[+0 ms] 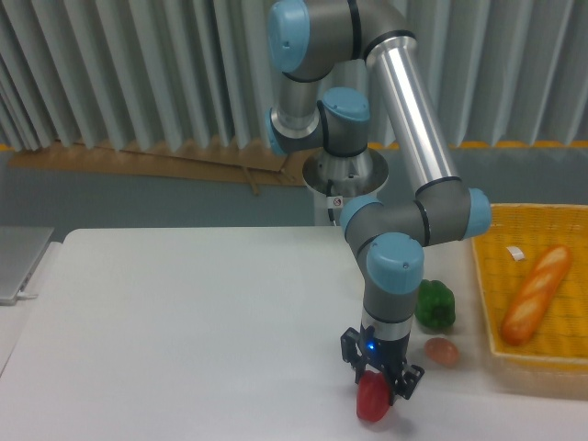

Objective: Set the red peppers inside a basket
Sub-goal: 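Close the gripper on the red bell pepper, then lift the red pepper and carry it over the yellow basket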

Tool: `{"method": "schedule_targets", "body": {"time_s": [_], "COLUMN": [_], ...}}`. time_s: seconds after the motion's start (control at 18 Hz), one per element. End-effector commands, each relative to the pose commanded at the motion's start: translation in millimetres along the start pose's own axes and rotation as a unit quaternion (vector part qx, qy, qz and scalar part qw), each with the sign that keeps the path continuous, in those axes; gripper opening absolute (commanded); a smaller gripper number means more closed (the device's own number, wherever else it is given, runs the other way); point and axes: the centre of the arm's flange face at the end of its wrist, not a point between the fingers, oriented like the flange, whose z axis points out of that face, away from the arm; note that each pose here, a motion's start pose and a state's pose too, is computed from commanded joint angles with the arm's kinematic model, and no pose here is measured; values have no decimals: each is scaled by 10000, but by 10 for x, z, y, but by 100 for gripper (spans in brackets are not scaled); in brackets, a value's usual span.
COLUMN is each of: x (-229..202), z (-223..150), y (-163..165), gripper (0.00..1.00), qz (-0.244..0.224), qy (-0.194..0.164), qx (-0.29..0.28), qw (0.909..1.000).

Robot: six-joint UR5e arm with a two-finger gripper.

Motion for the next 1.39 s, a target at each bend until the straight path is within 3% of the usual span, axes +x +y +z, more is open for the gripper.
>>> {"method": "schedule_targets", "body": {"time_s": [0.83, 1.39], "x": [1, -148], "z": [-510, -957], "y": [197, 604], "gripper": [43, 43], "qz": [678, 1301], "qy": [-65, -28], "qx": [383, 536], "qw": [9969, 9900]}}
